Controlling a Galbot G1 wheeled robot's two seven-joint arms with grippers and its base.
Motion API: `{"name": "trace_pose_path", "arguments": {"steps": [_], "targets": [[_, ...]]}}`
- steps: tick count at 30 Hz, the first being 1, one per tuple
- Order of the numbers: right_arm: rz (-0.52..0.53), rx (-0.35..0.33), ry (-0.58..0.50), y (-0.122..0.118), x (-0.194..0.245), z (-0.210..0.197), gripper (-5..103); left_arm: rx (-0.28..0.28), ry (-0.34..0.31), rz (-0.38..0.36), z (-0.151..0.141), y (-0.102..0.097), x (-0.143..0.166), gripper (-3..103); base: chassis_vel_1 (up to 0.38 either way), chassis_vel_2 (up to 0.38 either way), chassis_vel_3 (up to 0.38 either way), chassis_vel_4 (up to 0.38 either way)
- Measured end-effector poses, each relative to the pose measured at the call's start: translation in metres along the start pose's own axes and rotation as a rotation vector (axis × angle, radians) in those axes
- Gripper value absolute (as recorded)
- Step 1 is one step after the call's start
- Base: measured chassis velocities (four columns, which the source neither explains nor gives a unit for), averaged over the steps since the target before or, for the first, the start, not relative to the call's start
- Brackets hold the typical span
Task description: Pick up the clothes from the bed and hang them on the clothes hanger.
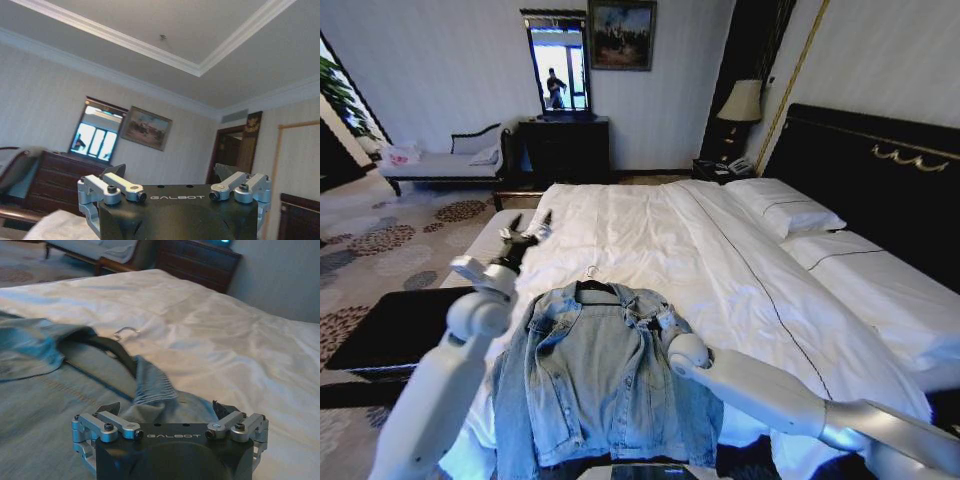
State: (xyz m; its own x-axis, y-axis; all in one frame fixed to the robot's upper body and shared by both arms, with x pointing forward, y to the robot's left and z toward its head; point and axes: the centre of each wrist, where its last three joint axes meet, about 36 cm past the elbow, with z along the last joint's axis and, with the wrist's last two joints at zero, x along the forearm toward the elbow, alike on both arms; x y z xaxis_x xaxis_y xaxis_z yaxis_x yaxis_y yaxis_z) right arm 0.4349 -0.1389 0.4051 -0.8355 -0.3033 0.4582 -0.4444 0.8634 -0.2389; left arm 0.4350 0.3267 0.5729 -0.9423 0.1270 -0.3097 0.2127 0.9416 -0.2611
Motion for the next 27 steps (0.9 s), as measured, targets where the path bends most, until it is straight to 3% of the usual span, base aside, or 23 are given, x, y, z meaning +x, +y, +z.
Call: {"name": "trace_pose_path", "arguments": {"steps": [6, 12, 18, 20, 22, 27], "targets": [[-0.040, 0.078, 0.072, 0.013, -0.005, 0.007, 100, -0.002, -0.022, -0.047, -0.019, 0.002, 0.009, 100, 0.000, 0.000, 0.000, 0.000], [-0.058, 0.173, 0.146, 0.031, -0.020, 0.010, 100, 0.032, -0.069, -0.107, -0.053, 0.004, 0.021, 100, 0.000, 0.000, 0.000, 0.000], [0.029, 0.242, 0.243, 0.044, -0.041, 0.013, 102, 0.046, -0.090, -0.107, -0.062, -0.002, 0.034, 100, 0.000, 0.000, 0.000, 0.000], [0.062, 0.259, 0.269, 0.047, -0.044, 0.010, 93, 0.053, -0.093, -0.105, -0.064, -0.003, 0.037, 100, 0.000, 0.000, 0.000, 0.000], [0.070, 0.263, 0.275, 0.047, -0.045, 0.009, 93, 0.054, -0.093, -0.105, -0.064, -0.003, 0.038, 100, 0.000, 0.000, 0.000, 0.000], [0.087, 0.252, 0.299, 0.051, -0.044, -0.001, 72, 0.057, -0.095, -0.104, -0.064, -0.004, 0.041, 100, 0.000, 0.000, 0.000, 0.000]]}}
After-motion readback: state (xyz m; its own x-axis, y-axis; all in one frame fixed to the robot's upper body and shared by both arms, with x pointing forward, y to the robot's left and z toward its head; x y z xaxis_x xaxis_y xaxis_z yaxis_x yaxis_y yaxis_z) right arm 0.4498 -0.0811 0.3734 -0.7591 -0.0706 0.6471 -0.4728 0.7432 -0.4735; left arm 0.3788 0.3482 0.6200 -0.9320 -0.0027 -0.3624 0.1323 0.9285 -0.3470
